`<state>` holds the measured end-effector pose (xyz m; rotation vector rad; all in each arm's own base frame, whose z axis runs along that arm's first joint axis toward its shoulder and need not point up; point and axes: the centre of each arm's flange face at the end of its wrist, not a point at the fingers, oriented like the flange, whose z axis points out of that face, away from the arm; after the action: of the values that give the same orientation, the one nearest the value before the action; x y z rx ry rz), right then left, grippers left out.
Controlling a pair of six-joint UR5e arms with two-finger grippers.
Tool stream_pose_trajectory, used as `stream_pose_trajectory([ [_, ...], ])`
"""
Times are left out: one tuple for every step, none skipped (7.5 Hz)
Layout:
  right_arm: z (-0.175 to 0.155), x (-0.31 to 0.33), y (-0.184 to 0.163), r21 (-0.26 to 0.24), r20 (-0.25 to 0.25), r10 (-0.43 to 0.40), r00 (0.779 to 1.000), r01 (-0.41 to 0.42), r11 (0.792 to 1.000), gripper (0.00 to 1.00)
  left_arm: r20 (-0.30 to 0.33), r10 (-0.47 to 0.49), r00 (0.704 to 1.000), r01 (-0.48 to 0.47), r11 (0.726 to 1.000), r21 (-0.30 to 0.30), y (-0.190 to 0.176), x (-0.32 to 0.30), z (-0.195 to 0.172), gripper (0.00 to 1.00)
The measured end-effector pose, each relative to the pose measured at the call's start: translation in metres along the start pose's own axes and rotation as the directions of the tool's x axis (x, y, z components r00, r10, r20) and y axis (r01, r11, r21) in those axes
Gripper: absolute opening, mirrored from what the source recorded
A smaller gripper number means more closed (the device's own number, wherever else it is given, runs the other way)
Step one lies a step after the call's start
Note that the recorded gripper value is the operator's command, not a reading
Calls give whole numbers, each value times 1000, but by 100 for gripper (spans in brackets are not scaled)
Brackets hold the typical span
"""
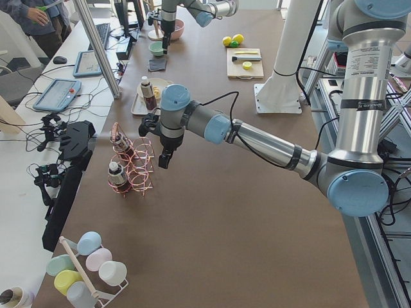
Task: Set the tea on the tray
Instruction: 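Release the bottle and lift the right gripper away from the tray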
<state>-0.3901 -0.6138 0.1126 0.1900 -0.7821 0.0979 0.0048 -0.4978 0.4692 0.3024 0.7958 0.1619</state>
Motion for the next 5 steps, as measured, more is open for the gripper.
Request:
stream_pose_trajectory([
  [1, 69, 14, -10, -8, -57, 998, 57, 998, 100, 4, -7, 1000, 7, 1000, -14, 12, -8, 3, 90],
  [-2, 138, 25, -29, -9, -103, 995, 103, 994, 100, 7, -16, 1000, 16, 1000, -22, 19, -14, 5, 90],
  [-7, 209, 36, -50, -11, -144, 989, 144, 988, 100, 12, -30, 999, 30, 999, -21, 24, -21, 2, 96],
  [-13, 278, 50, -69, -18, -180, 983, 179, 981, 100, 16, -41, 999, 41, 999, -17, 28, -26, -1, 97],
  [-21, 352, 67, -90, -27, -215, 976, 211, 973, 100, 18, -49, 999, 50, 999, -16, 30, -29, -2, 97],
])
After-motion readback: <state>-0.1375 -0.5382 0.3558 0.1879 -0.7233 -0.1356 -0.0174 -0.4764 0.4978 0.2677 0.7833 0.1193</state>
